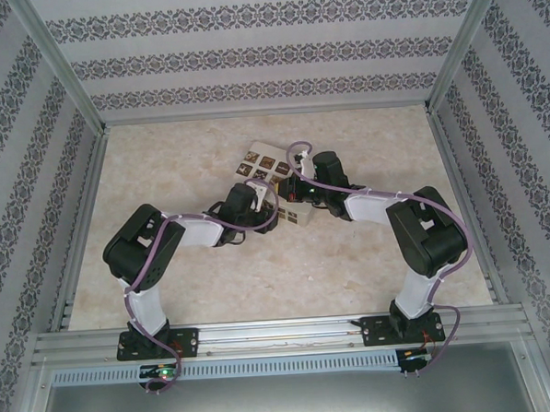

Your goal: Unlock the padlock with the key

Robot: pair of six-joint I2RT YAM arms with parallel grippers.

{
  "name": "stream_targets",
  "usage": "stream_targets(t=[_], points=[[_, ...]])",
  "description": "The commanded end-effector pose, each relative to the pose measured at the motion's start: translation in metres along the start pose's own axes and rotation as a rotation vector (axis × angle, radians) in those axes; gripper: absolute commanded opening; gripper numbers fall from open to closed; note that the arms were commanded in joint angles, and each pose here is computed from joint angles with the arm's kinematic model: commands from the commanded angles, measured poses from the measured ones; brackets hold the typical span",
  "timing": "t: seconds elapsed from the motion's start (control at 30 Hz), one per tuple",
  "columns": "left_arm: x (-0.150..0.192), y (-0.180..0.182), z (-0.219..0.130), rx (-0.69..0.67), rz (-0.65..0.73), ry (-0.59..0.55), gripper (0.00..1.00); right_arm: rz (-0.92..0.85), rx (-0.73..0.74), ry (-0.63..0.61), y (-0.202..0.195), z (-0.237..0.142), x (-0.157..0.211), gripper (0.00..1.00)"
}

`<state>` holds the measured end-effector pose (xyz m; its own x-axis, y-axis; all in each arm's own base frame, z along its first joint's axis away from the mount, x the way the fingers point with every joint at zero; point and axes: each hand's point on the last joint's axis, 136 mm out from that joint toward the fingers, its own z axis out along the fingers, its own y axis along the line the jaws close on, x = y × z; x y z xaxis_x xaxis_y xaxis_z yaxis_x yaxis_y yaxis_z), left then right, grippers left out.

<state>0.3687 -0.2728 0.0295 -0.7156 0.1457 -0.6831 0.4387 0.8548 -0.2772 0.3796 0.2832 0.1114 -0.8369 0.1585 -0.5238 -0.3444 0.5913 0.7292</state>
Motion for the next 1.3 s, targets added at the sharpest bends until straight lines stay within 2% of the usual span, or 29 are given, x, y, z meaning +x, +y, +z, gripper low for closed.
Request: stream_targets(t=[0.0,0.3,0.6,1.27], points=[[-0.027,-0.008,-0.006,-0.022,0.053,-0.074,0.47,0.042,0.032,0.065,-0.009,0.004,0.024,0.0],[-0.041,-0.011,-0.01,-0.03,0.055,-0.113,0.43,0.045,0.03,0.067,-0.009,0.004,0.024,0.0],[-0.05,-0.019,-0.016,0.001,0.044,-0.134,0.35,0.044,0.026,0.065,-0.007,0.002,0.024,0.0],[-0.045,-0.029,-0.024,0.054,0.003,-0.088,0.25,0.026,-0.017,0.031,0.012,-0.012,0.01,0.0]])
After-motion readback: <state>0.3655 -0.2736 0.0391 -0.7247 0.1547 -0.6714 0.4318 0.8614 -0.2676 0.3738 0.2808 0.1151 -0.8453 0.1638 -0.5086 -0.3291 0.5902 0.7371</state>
